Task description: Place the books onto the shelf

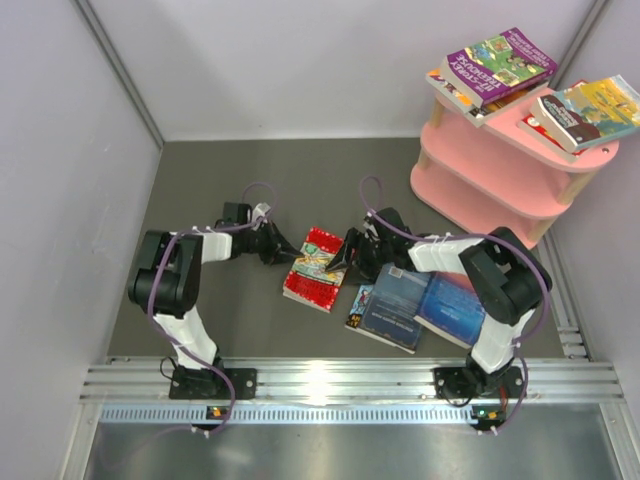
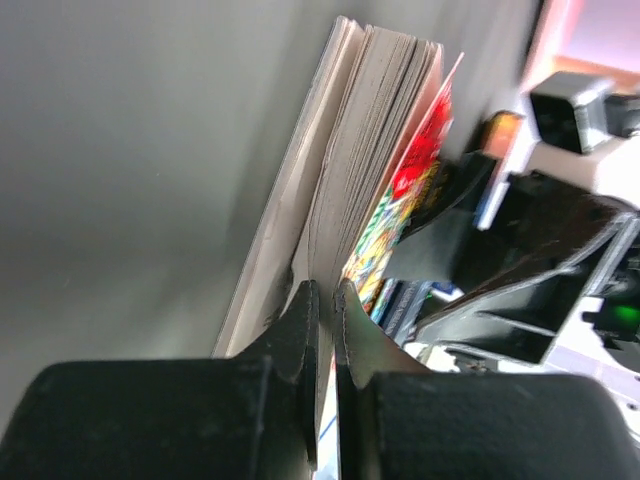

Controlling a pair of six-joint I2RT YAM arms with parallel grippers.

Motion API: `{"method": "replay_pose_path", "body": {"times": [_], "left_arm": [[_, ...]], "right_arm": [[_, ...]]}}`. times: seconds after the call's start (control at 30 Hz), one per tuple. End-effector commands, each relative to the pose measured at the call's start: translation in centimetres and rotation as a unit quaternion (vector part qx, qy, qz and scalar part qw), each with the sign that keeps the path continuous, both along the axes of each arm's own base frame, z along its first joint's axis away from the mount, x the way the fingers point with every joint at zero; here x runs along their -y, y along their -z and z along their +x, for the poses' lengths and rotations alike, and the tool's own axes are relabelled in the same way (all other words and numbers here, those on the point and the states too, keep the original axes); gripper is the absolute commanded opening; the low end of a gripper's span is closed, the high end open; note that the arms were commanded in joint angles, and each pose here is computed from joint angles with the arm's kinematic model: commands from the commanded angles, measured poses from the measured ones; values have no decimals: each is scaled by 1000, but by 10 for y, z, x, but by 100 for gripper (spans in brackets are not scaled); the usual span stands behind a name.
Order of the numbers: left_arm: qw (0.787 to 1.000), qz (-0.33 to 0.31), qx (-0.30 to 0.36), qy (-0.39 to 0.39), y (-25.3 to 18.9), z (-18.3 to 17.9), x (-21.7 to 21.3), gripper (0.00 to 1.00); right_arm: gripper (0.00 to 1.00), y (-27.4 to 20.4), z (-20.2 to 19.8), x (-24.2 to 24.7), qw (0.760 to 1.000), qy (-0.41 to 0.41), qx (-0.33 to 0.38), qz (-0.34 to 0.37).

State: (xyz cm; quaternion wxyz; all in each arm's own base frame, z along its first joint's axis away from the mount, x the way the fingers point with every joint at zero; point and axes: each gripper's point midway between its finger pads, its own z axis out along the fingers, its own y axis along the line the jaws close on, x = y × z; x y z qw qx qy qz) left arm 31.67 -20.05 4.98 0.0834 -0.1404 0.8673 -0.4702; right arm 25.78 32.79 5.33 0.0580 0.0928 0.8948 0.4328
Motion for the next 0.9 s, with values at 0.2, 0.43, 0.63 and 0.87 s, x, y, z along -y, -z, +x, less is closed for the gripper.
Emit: {"method": "replay_pose_path", "body": {"times": [0.2, 0.43, 0.63, 0.87], "left_arm": [[980, -199, -13, 20, -42, -30, 34, 0], [952, -303, -35, -26, -71, -26, 21, 0], [942, -335, -3, -22, -91, -21, 13, 0], [945, -327, 0, -12, -90, -25, 14, 0]], "right_arm": [[77, -27, 26, -13, 994, 3, 99, -41], [77, -8, 21, 10, 992, 20, 80, -100], [82, 7, 16, 39, 986, 48, 64, -149], [66, -8, 28, 20, 991, 57, 79, -86]]}}
